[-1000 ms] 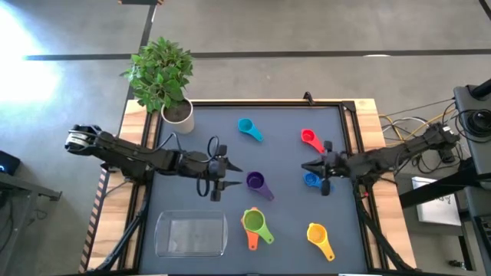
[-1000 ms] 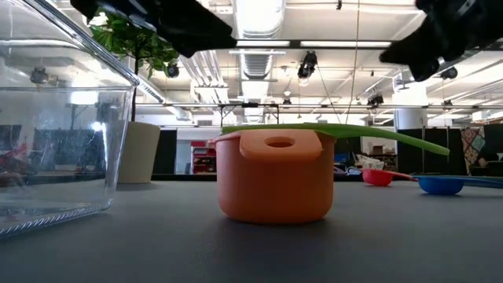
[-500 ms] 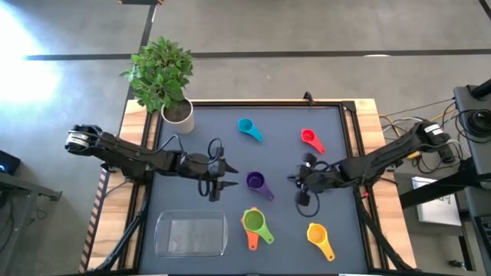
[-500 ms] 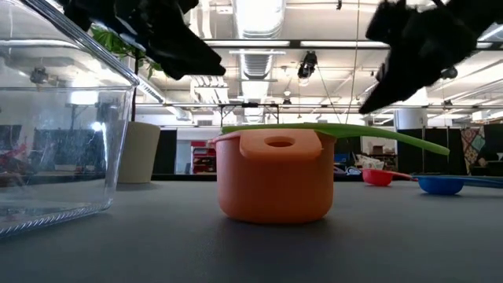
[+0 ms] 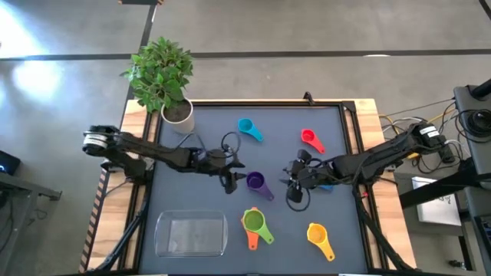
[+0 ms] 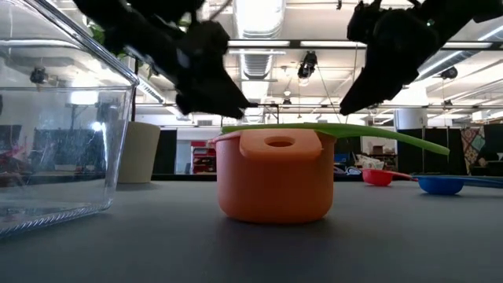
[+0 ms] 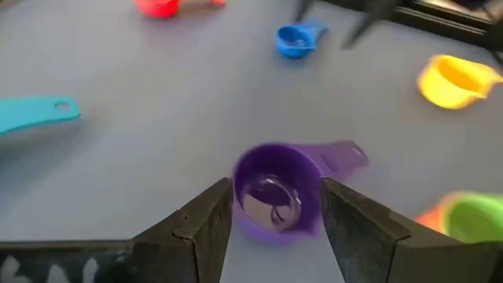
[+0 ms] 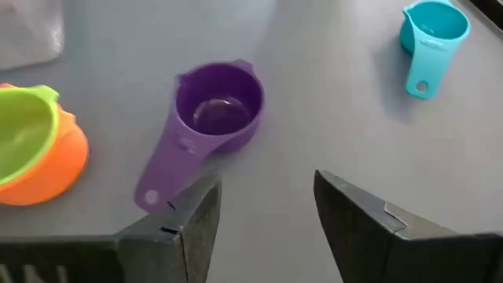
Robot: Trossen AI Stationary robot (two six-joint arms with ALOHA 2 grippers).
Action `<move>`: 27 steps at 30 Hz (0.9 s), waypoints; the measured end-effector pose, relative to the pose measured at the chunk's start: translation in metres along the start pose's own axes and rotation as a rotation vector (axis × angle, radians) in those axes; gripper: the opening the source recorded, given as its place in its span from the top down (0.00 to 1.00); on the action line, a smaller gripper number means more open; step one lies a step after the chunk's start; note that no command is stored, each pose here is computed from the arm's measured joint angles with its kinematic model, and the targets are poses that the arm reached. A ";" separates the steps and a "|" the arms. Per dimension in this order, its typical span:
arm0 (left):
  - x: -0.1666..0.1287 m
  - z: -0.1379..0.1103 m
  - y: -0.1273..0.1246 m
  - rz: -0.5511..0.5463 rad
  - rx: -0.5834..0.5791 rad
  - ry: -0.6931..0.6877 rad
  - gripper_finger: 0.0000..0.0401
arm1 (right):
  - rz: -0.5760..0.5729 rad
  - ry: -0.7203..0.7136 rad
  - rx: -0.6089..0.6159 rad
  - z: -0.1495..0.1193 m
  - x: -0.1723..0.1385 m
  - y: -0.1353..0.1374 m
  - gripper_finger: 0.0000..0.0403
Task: Nest measuring cups in basket
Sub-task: Stack the purple measuring cup on top of the green measuring cup
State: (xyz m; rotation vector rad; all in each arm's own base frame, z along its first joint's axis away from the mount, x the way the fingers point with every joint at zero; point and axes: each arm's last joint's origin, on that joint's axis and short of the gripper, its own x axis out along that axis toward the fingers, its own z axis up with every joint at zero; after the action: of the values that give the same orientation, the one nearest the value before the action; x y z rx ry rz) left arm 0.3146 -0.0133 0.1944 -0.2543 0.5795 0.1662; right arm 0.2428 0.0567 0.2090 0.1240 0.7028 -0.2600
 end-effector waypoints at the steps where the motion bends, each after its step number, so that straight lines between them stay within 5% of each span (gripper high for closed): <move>1: 0.005 0.002 0.001 0.014 -0.018 0.025 0.57 | 0.003 -0.005 0.002 0.001 -0.001 0.000 0.51; 12: 0.062 0.017 -0.007 0.173 -0.058 0.391 0.51 | 0.020 -0.004 0.006 -0.005 -0.007 0.001 0.50; 21: 0.071 0.012 -0.008 0.180 -0.227 0.435 0.43 | 0.036 -0.056 -0.015 -0.022 -0.018 0.003 0.50; 27: 0.071 0.013 -0.007 0.195 -0.300 0.424 0.52 | 0.061 -0.132 -0.005 -0.034 -0.023 -0.005 0.50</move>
State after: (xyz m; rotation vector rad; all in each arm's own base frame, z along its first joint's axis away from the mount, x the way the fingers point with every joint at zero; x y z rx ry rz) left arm 0.3814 -0.0107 0.1667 -0.5317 1.0034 0.3944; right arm 0.2035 0.0634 0.1983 0.1220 0.5678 -0.2061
